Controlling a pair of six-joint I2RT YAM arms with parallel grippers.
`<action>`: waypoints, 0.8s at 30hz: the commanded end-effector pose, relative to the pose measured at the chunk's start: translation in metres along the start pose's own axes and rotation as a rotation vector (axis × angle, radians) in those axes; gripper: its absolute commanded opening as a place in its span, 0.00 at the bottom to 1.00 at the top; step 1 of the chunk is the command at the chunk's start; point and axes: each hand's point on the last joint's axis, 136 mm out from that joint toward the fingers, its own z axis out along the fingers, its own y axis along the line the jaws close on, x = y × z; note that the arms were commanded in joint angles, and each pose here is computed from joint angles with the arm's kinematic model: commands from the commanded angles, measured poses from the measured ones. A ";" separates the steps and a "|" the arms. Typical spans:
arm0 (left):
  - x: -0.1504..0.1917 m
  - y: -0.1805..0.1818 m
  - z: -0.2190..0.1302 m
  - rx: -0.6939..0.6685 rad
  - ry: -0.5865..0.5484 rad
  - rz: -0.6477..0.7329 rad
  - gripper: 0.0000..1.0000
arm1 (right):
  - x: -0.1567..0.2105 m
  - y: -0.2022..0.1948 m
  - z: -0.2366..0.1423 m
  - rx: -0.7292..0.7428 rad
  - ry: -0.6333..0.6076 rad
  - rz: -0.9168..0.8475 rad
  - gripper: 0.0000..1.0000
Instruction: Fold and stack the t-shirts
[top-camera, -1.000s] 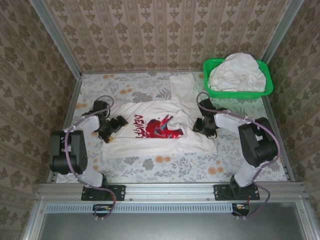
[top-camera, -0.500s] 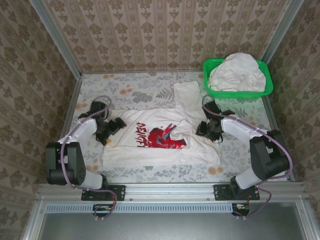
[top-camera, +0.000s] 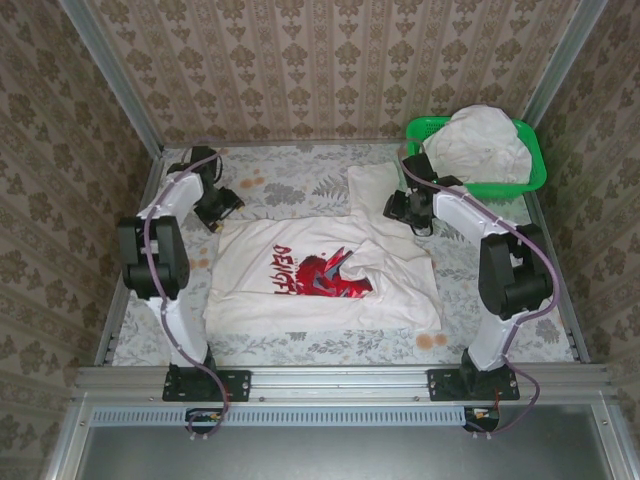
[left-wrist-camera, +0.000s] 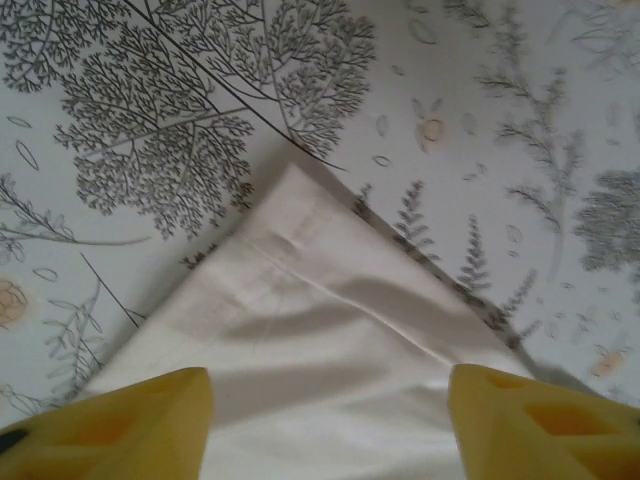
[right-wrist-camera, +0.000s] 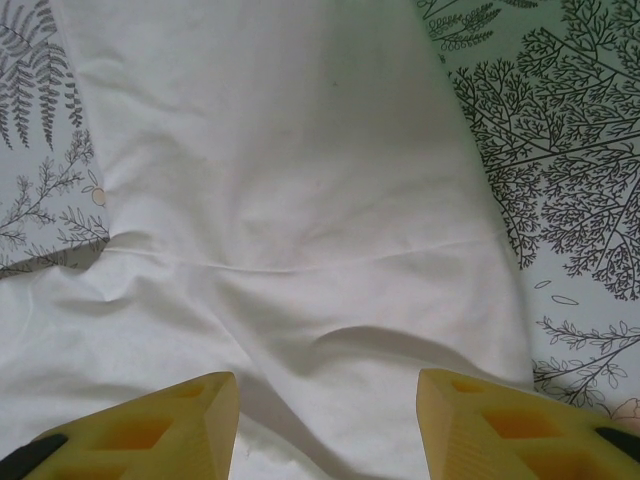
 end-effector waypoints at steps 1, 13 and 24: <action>0.001 0.019 -0.001 -0.126 0.031 -0.065 0.57 | 0.000 0.003 -0.001 -0.008 -0.002 -0.011 0.51; -0.017 0.010 0.035 -0.141 0.059 -0.083 0.44 | 0.015 0.003 0.006 -0.022 0.038 0.009 0.51; -0.014 0.014 0.060 -0.179 0.103 -0.100 0.30 | 0.007 0.008 0.006 -0.024 0.032 0.009 0.51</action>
